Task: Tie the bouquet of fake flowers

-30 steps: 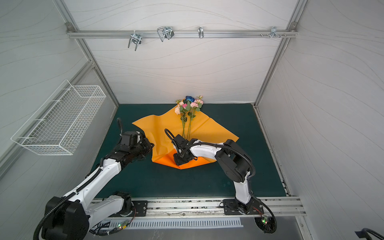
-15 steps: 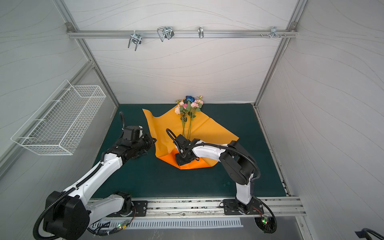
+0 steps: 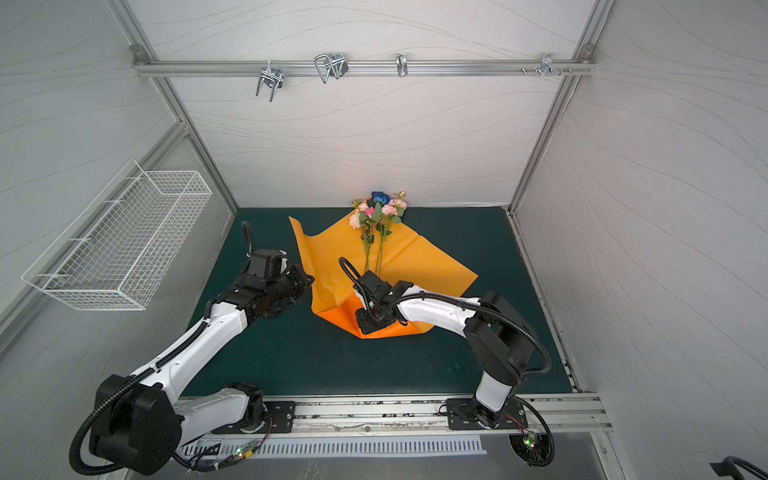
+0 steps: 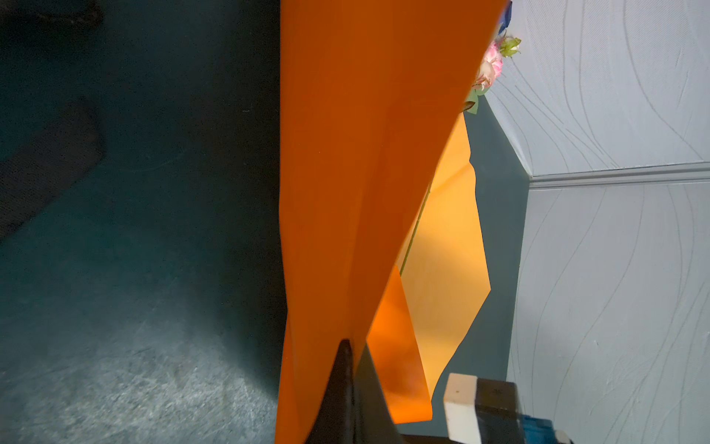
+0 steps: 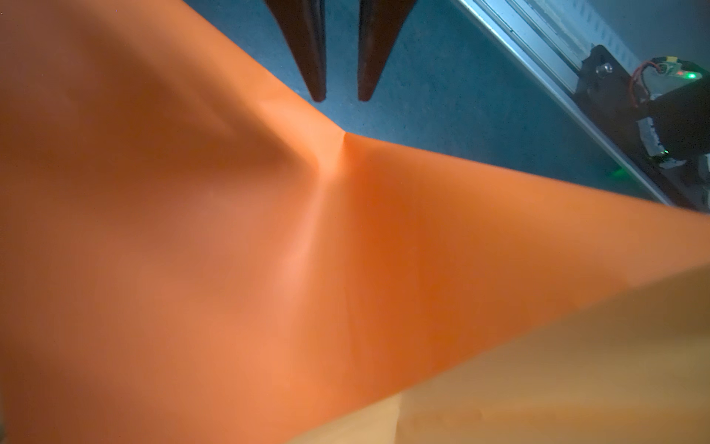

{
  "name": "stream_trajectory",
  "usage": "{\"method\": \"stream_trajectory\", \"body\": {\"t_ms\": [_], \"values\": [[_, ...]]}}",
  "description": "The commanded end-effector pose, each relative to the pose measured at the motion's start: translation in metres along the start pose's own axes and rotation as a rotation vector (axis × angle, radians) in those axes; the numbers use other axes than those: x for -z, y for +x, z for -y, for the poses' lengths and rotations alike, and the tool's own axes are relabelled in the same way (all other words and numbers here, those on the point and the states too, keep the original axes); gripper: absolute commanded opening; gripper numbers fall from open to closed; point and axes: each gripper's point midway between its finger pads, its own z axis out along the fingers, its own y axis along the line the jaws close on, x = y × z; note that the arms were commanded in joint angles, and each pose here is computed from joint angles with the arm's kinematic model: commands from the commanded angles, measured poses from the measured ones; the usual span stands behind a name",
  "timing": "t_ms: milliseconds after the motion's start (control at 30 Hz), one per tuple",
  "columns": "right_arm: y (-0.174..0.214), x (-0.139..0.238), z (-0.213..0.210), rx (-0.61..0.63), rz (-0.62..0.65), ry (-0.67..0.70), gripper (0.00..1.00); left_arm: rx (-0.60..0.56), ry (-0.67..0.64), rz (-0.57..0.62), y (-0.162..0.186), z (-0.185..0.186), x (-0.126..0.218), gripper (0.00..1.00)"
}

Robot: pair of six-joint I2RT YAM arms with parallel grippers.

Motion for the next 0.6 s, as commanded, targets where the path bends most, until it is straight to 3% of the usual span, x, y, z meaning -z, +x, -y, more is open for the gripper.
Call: {"method": "stream_trajectory", "body": {"t_ms": [0, 367, 567], "values": [[0.01, -0.008, 0.004, -0.024, -0.03, 0.022, 0.16, -0.017, 0.042, 0.02, -0.008, 0.019, 0.003, 0.0], [0.008, -0.034, 0.008, -0.053, -0.049, 0.028, 0.15, -0.048, 0.127, -0.012, -0.006, 0.058, -0.007, 0.0], [0.009, -0.032, 0.009, -0.066, -0.033, 0.026, 0.15, -0.071, 0.153, -0.04, -0.001, 0.077, -0.016, 0.0]]}}
